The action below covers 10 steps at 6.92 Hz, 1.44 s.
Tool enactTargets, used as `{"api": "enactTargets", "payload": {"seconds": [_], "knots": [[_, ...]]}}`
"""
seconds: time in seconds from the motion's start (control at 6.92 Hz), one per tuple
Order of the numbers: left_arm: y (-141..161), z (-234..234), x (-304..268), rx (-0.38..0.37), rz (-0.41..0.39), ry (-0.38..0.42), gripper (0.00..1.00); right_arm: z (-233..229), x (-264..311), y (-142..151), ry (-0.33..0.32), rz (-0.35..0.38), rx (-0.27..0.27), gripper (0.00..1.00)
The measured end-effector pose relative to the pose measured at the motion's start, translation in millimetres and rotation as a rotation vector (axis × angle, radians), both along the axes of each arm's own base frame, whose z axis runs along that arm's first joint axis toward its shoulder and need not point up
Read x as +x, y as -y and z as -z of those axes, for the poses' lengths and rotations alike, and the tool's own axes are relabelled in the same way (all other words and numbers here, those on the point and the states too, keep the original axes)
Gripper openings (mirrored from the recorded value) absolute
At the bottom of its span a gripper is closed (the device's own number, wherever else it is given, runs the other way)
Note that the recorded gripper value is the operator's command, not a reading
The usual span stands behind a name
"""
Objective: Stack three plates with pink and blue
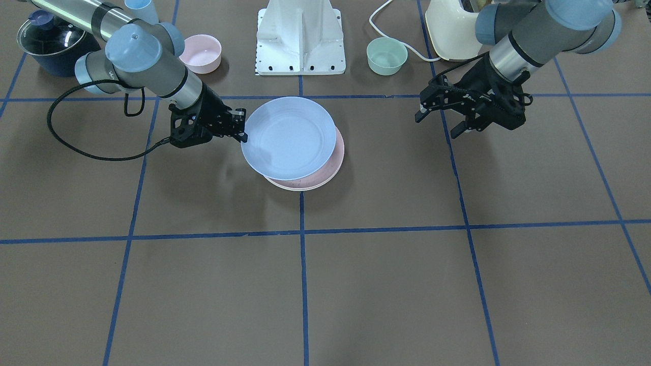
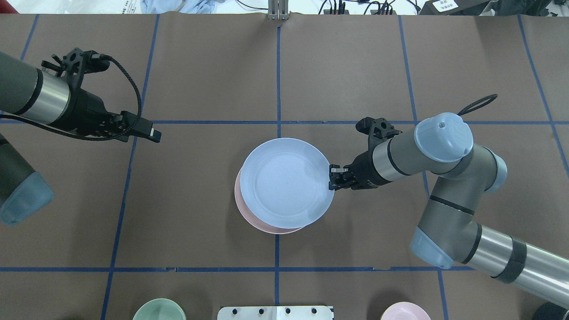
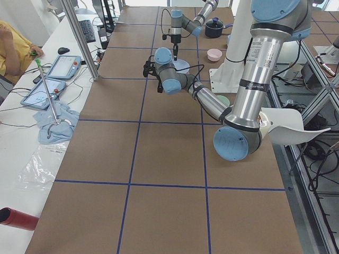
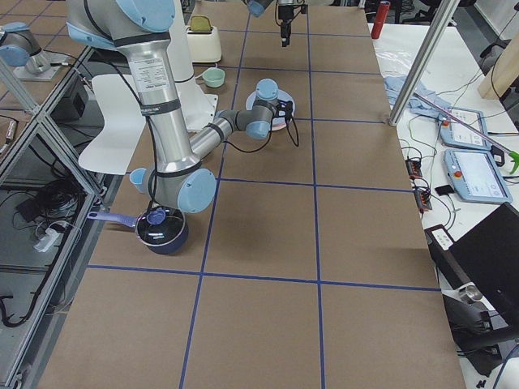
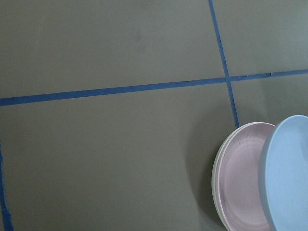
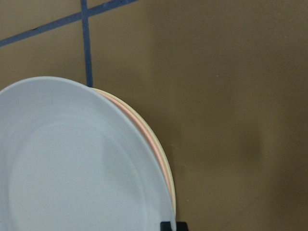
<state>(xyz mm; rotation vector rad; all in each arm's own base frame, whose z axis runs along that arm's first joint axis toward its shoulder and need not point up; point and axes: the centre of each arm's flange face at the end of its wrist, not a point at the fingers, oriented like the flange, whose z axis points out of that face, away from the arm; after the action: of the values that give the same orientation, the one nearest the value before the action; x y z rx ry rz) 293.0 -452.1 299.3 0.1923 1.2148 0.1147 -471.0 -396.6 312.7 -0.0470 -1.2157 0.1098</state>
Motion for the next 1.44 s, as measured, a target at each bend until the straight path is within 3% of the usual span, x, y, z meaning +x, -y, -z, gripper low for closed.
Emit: {"api": "enactTargets", "payload": {"seconds": [0.14,0.43,0.87,1.01,1.44], "knots": [[0,0,0,-0.003,0.001,0.000,1.00,2,-15,8,-0.007,-0.031,-0.045,1.00],[-1,1,1,-0.007,0.002,-0.002,1.00,9,-24,21,-0.008,-0.077,-0.069,1.00],[4,-14,-12,0.021,0.009,0.021,1.00,-11,48,64,-0.012,-0.132,-0.094,1.00],[10,-36,-31,0.071,0.011,0.056,1.00,-43,86,81,-0.048,-0.145,-0.072,1.00],[37,-126,-110,0.236,0.009,0.208,1.00,-178,239,102,-0.203,-0.101,0.091,1.00]]}}
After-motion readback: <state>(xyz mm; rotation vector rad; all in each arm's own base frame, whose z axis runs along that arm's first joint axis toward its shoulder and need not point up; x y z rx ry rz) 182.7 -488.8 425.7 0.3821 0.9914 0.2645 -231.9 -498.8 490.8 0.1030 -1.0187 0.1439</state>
